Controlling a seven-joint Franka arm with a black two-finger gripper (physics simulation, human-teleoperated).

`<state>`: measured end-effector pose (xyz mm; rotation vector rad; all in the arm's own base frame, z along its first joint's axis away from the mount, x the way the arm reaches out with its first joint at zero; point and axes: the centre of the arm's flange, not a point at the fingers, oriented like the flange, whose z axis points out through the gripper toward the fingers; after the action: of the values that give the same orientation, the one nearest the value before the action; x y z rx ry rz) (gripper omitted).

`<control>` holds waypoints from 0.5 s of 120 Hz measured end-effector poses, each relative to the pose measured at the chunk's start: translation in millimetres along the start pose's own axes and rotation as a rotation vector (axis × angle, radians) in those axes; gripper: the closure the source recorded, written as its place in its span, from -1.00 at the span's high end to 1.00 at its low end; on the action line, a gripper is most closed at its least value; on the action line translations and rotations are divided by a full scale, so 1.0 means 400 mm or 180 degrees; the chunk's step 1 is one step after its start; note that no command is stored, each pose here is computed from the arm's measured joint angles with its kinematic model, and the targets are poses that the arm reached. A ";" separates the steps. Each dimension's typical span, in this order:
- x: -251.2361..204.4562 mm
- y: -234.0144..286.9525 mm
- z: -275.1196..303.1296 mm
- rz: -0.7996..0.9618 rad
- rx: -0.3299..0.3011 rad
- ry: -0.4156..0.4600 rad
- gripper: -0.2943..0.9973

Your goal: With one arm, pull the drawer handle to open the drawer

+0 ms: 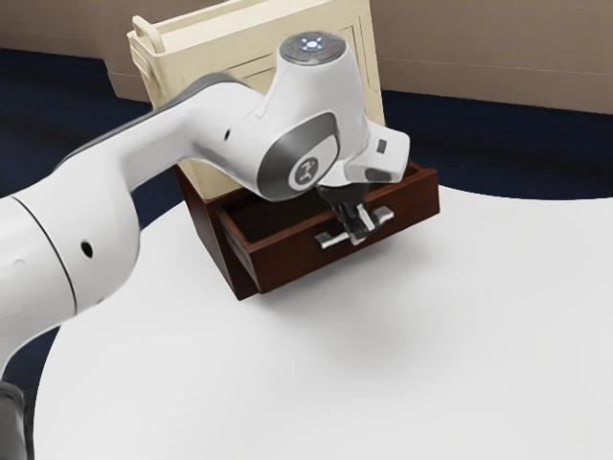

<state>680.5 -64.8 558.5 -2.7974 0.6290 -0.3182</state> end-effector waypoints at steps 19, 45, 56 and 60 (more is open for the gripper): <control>-0.007 0.043 -0.025 0.0059 -0.0038 0.0023 -0.64; -0.005 0.076 -0.030 0.0103 -0.0056 0.0022 -0.62; -0.005 0.078 -0.031 0.0100 -0.0064 0.0022 -0.56; -0.005 0.079 -0.031 0.0100 -0.0069 0.0022 -0.52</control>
<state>663.2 -93.9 560.7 -2.8051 0.6813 -0.3169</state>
